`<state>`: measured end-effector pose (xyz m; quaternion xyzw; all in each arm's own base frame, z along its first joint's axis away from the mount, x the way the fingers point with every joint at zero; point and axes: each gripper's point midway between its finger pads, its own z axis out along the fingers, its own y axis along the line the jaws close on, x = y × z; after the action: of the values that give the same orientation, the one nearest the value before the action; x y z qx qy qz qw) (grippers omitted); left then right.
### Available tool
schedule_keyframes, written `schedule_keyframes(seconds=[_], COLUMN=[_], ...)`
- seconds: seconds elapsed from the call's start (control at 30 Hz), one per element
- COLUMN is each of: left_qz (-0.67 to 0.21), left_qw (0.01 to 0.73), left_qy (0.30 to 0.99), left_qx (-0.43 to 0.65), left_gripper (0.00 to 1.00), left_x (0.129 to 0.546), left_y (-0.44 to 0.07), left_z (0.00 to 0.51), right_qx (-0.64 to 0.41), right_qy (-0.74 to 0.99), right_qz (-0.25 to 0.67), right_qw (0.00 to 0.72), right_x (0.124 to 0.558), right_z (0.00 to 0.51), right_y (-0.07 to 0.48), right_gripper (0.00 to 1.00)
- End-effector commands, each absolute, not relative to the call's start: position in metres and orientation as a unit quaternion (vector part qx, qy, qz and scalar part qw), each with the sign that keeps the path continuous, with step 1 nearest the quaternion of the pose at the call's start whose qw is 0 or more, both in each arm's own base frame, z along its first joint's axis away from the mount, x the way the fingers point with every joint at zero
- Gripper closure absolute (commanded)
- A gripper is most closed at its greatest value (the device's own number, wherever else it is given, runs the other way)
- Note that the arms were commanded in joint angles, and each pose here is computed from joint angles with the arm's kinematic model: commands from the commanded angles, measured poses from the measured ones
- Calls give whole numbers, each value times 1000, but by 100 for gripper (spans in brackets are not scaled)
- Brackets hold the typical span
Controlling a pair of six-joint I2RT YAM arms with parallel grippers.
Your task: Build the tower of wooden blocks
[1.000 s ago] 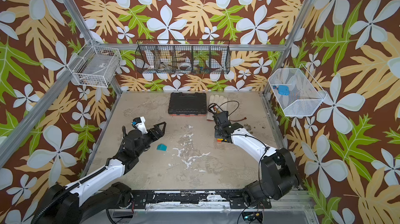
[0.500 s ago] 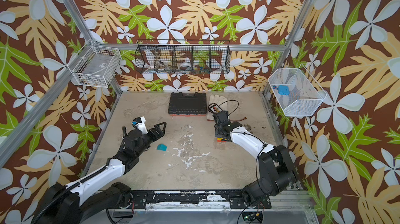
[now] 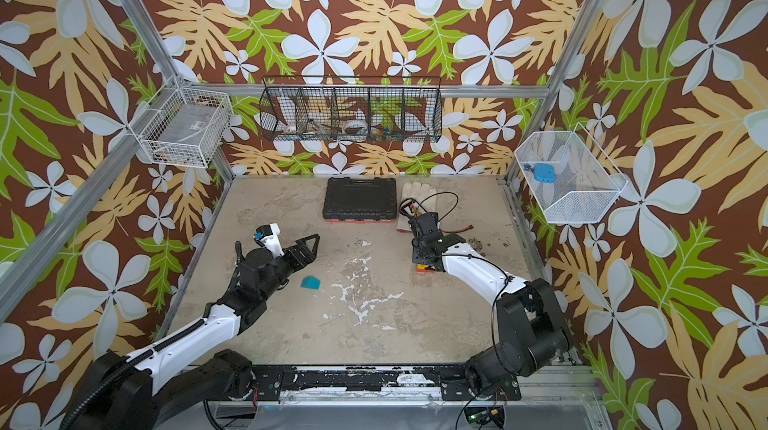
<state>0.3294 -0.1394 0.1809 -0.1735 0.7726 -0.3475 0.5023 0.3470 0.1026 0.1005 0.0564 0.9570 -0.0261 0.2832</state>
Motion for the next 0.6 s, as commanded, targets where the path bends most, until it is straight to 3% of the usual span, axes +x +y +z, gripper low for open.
schedule_keyframes(seconds=[0.0, 0.13, 0.27, 0.4, 0.57], left_qz=[-343, -286, -213, -170, -158], left_qw=[518, 523, 536, 549, 567], left_qy=[762, 767, 750, 710, 662], left_qx=[-179, -239, -323, -407, -464], left_gripper=[0, 0, 0, 0, 0], left_x=[333, 333, 324, 304, 284], left_y=[-135, -108, -67, -29, -2], left_z=[190, 180, 173, 167, 166], right_qx=[61, 76, 75, 33, -57], right_qy=[954, 946, 929, 907, 887], right_qz=[-25, -17, 23, 87, 156], right_qw=[293, 315, 363, 412, 430], right_x=[347, 342, 333, 317, 296], right_z=[111, 132, 166, 198, 207], right_y=[101, 96, 109, 156, 237], right_gripper=[48, 40, 25, 13, 6])
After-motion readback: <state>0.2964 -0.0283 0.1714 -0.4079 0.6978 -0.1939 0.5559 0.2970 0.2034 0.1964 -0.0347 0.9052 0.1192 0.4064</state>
